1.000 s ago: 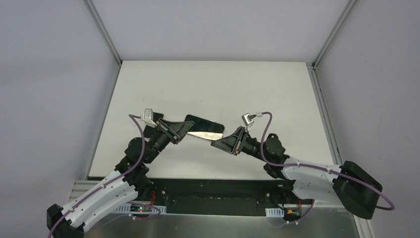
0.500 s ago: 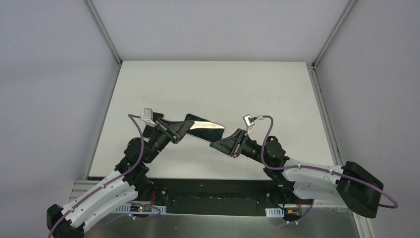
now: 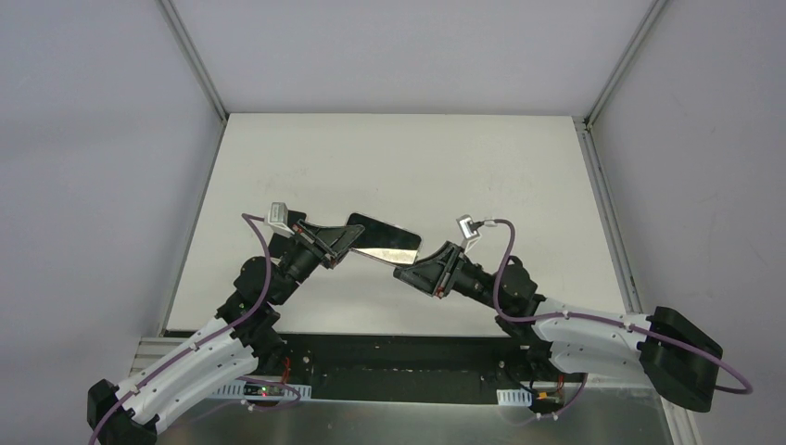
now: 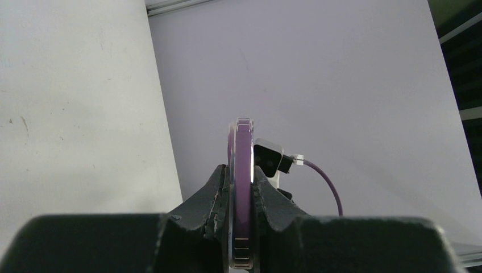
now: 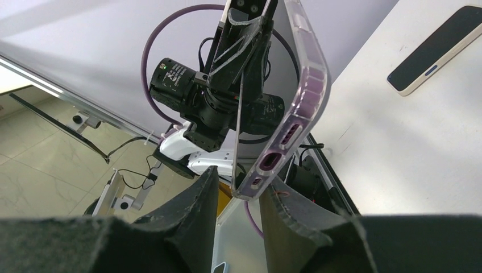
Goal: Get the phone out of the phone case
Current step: Remove the phone case from the phone.
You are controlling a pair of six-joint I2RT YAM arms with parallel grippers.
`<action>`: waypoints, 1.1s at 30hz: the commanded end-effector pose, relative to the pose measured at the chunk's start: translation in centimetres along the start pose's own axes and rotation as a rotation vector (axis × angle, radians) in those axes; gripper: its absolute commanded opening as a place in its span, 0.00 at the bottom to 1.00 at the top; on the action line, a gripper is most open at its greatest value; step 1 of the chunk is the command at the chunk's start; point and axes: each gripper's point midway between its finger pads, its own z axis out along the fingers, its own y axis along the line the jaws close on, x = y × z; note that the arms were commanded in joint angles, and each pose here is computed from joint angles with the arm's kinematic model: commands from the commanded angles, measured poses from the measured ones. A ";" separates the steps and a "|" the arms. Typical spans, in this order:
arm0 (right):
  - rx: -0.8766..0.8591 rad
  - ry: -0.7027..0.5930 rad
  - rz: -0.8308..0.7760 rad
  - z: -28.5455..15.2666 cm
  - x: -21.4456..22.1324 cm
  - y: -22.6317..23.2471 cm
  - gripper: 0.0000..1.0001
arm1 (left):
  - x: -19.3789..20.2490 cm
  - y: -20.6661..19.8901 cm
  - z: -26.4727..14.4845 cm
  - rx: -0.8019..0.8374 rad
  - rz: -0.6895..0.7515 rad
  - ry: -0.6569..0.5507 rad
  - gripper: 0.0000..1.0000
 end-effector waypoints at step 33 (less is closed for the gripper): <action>-0.195 -0.108 -0.406 -0.3 -2.6 4.5 0.12 | 1.0 -3.6 0.2 0.116 -0.095 0.076 0.00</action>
